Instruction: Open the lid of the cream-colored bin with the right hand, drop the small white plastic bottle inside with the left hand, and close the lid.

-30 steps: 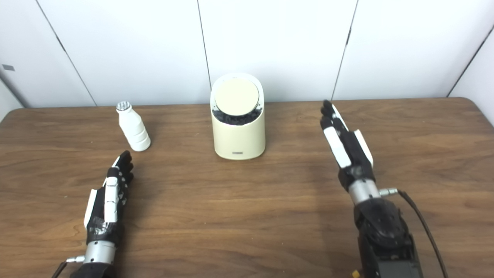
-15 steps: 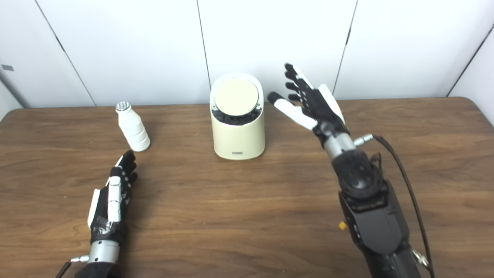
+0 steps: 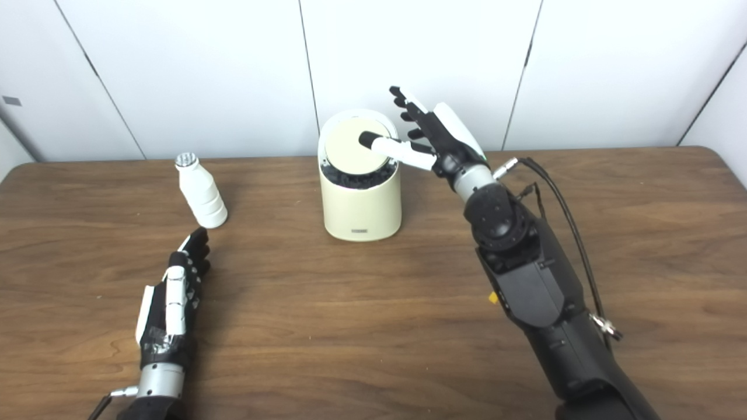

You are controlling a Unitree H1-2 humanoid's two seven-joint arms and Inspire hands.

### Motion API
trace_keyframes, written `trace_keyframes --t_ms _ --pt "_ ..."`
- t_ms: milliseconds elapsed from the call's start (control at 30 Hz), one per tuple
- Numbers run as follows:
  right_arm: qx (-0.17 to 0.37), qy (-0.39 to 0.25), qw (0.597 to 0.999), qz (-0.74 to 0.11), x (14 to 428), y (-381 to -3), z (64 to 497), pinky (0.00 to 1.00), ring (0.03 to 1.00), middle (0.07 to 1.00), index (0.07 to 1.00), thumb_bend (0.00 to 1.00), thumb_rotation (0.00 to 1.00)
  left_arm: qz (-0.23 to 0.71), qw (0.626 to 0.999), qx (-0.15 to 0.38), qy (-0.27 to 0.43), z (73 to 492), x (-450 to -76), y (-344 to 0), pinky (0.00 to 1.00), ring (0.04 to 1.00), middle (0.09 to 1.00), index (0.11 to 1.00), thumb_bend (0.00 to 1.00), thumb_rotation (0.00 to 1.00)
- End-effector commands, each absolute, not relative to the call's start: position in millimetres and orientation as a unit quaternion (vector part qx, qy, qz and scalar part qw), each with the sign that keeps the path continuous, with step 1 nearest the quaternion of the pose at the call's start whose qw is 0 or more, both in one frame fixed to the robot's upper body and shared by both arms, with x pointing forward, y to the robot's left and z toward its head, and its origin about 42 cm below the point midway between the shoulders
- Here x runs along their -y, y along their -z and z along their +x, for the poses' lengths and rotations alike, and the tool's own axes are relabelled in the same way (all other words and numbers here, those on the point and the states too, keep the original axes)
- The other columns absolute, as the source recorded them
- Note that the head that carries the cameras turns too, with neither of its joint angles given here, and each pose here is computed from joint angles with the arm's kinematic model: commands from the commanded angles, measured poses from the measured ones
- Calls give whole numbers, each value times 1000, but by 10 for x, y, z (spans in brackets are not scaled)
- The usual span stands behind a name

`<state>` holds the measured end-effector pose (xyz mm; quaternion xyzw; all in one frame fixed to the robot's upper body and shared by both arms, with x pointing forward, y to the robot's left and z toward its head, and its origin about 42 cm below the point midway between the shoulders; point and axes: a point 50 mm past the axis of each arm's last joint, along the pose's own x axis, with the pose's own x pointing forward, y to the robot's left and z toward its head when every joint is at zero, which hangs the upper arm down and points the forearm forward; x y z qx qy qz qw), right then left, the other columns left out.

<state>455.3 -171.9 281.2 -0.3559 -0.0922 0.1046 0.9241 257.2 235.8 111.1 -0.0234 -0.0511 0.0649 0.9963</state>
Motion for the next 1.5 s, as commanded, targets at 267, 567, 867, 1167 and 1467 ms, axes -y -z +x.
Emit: trace_keyframes --t_ms 267,567,867,1167,1467 --pt "148 -97 901 -396 1526 -3172 4705 782 911 954 982 782 653 -42 996 51 -60 2528 -2228 -1064 967 959 938 913 399 966" --pt "142 -97 890 -422 1560 -3104 4780 791 917 948 985 781 581 -53 995 50 -66 2556 -2204 -1056 972 959 933 905 383 916" --pt "142 -98 885 -433 1565 -3116 4820 824 934 950 989 825 482 -54 995 46 -66 2562 -2188 -1045 983 961 938 905 358 914" --pt "139 -98 883 -437 1556 -3114 4832 843 940 948 990 823 449 -53 995 46 -66 2558 -2167 -1055 984 966 945 916 366 878" --pt "144 -110 873 -453 1538 -3068 4830 886 947 952 992 820 396 -57 995 46 -67 2549 -2150 -1070 987 966 946 918 375 878"
